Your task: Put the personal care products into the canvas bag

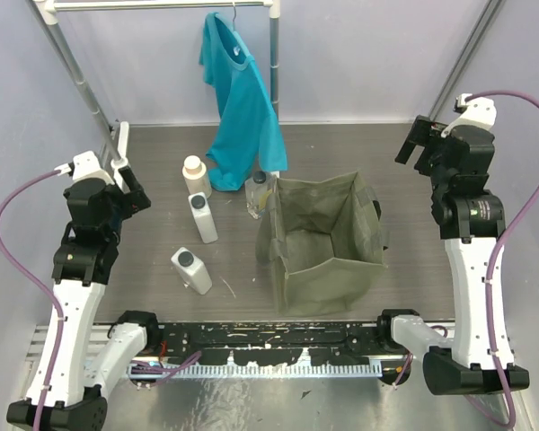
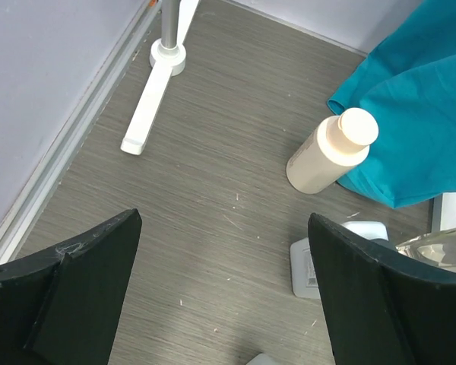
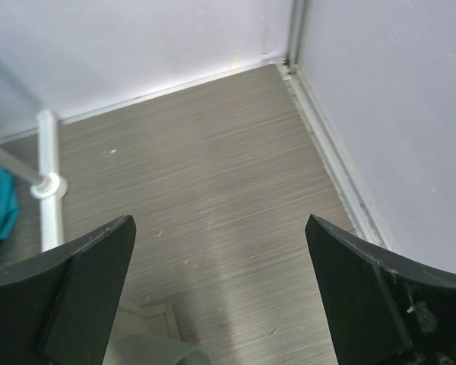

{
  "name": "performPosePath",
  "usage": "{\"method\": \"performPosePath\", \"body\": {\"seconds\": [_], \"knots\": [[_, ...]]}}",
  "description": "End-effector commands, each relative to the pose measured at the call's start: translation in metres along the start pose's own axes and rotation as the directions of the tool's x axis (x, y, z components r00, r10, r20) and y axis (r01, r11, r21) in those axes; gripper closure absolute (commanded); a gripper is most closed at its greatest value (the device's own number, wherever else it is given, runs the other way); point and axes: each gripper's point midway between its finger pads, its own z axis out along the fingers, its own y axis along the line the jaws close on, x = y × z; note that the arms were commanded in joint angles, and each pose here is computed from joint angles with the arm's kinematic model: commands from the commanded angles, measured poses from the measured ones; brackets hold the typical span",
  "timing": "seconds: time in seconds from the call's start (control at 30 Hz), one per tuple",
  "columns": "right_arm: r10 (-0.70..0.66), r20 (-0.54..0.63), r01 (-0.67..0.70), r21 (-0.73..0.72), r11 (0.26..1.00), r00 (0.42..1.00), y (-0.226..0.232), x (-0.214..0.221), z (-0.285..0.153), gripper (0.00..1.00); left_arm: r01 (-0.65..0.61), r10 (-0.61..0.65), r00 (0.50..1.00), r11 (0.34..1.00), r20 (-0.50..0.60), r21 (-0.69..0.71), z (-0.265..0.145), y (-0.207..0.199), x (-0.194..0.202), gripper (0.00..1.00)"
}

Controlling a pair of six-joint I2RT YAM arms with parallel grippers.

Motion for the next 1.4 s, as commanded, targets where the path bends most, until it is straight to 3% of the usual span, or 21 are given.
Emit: {"method": "performPosePath", "body": {"seconds": [0.0,0.2,0.27,0.33,0.4,0.47,0.57,0.73,0.9,1.27,1.37], "knots": [[-0.037,-0.065,0.025,-0.176,0.984,0.997,0.031,-0.003,-0.012,0.0,0.014,-0.014,1.0,1.0,0.009,0.014,0.009,-0.011,-0.015,0.02],[-0.073,-0.142,0.035,-0.256,0.966,0.987,0.046,0.002,-0.014,0.0,-0.026,0.042,0.991,0.992,0.126,-0.123,0.03,-0.005,-0.081,0.02],[-0.084,-0.165,0.038,-0.265,0.964,0.983,0.047,0.008,-0.015,0.0,-0.145,0.145,0.978,0.989,0.151,-0.01,0.033,-0.026,-0.091,0.02],[-0.086,-0.189,0.032,-0.274,0.961,0.978,0.048,0.014,-0.016,0.0,-0.265,0.234,0.957,0.945,0.173,0.19,0.03,-0.061,-0.087,0.02],[-0.089,-0.223,0.023,-0.282,0.959,0.971,0.05,0.02,-0.018,0.0,-0.25,0.213,0.963,0.935,0.165,0.251,0.033,-0.073,-0.08,0.02],[-0.092,-0.29,0.008,-0.278,0.96,0.953,0.05,0.03,-0.022,0.0,-0.239,0.219,0.97,0.934,0.102,0.266,0.04,-0.077,-0.073,0.02],[-0.11,-0.363,0.007,-0.273,0.962,0.925,0.051,0.037,-0.027,0.0,-0.211,0.253,0.96,0.935,-0.121,0.284,0.059,-0.083,-0.043,0.02],[-0.126,-0.41,0.023,-0.246,0.969,0.903,0.046,0.039,-0.041,0.0,-0.061,0.146,0.936,0.963,-0.32,0.262,0.084,-0.102,-0.025,0.02],[-0.104,-0.453,-0.017,-0.255,0.967,0.886,0.048,0.049,-0.053,0.0,-0.022,0.121,0.855,0.98,-0.505,0.197,0.101,-0.109,-0.003,0.02],[-0.098,-0.517,-0.052,-0.268,0.962,0.851,0.052,0.074,-0.061,0.0,-0.05,0.167,0.743,0.98,-0.648,0.194,0.149,-0.138,0.067,0.02],[-0.105,-0.531,-0.046,-0.263,0.964,0.841,0.051,0.079,-0.062,0.0,-0.069,0.157,0.733,0.985,-0.662,0.157,0.162,-0.137,0.079,0.02]]}}
